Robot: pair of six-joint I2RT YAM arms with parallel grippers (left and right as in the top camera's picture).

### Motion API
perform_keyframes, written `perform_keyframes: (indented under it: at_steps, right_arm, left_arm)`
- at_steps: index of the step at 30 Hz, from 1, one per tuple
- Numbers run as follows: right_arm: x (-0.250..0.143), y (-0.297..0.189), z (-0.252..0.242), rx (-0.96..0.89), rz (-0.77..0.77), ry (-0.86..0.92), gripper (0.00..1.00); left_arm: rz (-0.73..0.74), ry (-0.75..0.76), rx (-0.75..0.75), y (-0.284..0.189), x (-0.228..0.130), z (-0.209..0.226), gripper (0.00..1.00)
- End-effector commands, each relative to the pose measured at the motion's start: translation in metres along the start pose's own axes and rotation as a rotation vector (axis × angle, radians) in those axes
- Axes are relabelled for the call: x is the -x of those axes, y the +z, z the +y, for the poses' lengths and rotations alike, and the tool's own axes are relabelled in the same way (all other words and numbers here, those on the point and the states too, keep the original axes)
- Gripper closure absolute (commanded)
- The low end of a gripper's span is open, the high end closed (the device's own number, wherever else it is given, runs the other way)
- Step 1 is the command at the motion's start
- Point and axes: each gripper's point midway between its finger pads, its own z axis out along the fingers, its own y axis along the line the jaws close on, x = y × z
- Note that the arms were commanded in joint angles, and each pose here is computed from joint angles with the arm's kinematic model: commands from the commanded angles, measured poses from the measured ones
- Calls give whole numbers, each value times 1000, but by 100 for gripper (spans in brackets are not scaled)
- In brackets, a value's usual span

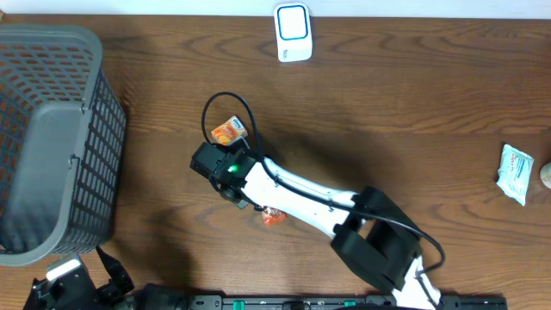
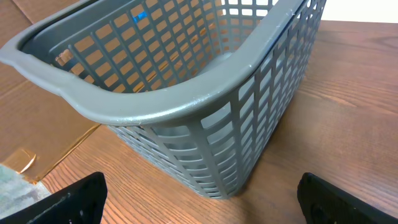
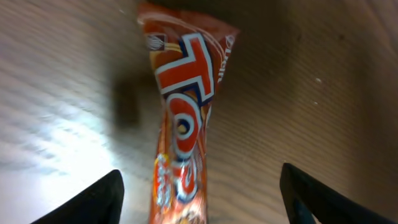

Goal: Scan the item barcode

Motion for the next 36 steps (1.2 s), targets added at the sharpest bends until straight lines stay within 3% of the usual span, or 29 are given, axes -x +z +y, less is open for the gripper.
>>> perform_keyframes:
  at_steps: [1,3,7,8,10,12,17,18,22,25,27,31,36]
  right_arm:
    - [-6,18,-5,-57,26,-9,30]
    - [-8,22,-4,-60,33,-11,49]
    - [-12,27,-1,-66,47,-23,55]
    - [-13,28,-1,-70,52,-27,61]
    - [-15,29,-2,-72,60,-29,84]
    - [-17,29,-3,-78,68,-23,97]
    - [-26,28,2,-43,113,-66,99]
    - [-36,25,15,75,178,-164,99]
    - [-57,2,43,430,322,-267,99]
    - [-65,-42,62,852,384,-326,99]
    - [-61,-69,60,1100,377,-318,99]
    - [-36,-94,34,1374,292,-210,99]
    - [-10,-96,-3,1487,170,-107,99]
  left_arm:
    - [-5,6,8,-1,0,2,2]
    - [-5,6,8,-1,0,2,2]
    - [-5,6,8,-1,0,2,2]
    - [-5,6,8,-1,0,2,2]
    - [-5,6,8,-1,0,2,2]
    - [-5,6,8,-1,0,2,2]
    - [-5,6,8,-1,0,2,2]
    - [-5,6,8,-1,0,2,2]
    - [-5,6,8,-1,0,2,2]
    - [-5,6,8,-1,0,2,2]
    - [-5,6,8,-1,0,2,2]
    - [-5,6,8,-1,0,2,2]
    - [-5,6,8,-1,0,2,2]
